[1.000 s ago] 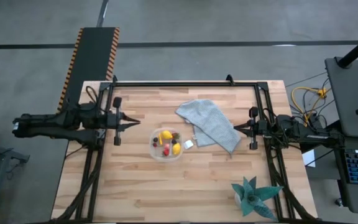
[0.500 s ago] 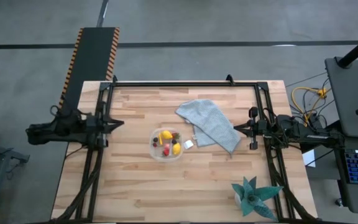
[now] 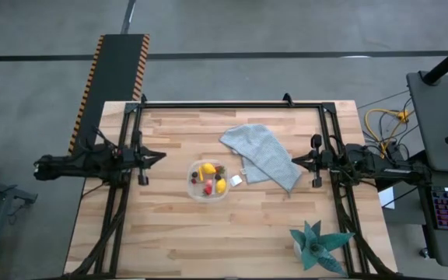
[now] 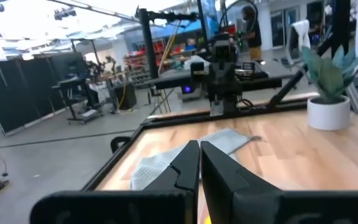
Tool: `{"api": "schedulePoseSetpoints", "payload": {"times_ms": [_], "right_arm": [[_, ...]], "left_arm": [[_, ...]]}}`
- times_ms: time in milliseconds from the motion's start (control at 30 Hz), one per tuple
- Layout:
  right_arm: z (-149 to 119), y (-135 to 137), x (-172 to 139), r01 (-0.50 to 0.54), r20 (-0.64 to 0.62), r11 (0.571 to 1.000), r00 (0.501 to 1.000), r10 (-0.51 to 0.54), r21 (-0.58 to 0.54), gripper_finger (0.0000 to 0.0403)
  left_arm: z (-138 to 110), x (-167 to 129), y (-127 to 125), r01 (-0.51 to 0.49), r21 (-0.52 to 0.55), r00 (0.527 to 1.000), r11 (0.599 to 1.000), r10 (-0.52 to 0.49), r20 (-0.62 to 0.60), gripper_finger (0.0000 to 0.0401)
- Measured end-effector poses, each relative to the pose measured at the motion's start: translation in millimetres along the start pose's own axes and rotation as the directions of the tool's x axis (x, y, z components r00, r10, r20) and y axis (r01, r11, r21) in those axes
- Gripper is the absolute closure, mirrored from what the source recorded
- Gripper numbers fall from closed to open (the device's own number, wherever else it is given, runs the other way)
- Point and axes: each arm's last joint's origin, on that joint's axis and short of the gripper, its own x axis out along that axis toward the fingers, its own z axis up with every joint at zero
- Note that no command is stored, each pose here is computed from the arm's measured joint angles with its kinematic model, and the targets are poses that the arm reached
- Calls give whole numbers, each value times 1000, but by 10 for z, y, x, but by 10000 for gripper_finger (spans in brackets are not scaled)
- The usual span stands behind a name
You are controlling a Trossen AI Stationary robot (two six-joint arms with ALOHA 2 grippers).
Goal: Pick and placing Produce into tupperware
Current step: Return to Home Position
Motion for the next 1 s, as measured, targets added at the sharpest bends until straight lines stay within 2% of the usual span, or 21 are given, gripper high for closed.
{"api": "schedulePoseSetpoints", "payload": {"times_ms": [100, 200, 500, 767, 1000], "right_arm": [[1, 0, 2, 0, 0, 1000, 1000, 0, -1, 394], [0, 0, 2, 0, 0, 1000, 1000, 0, -4, 394], [2, 0, 2, 1, 1, 1000, 1000, -1, -4, 394], [5, -1, 2, 1, 5, 1000, 1000, -1, -7, 394], [-49, 10, 29, -6, 26, 999, 1000, 5, 49, 394]], "left_arm": [[-55, -18, -8, -6, -9, 1000, 1000, 6, 27, 401], [-172, 7, -38, -2, -15, 1000, 1000, 1, -13, 401], [-357, 60, -78, -43, -42, 999, 998, 43, -18, 401], [-375, 67, -80, -55, -57, 998, 997, 54, -28, 401], [-386, 75, -85, -53, -69, 998, 996, 51, -41, 401]]}}
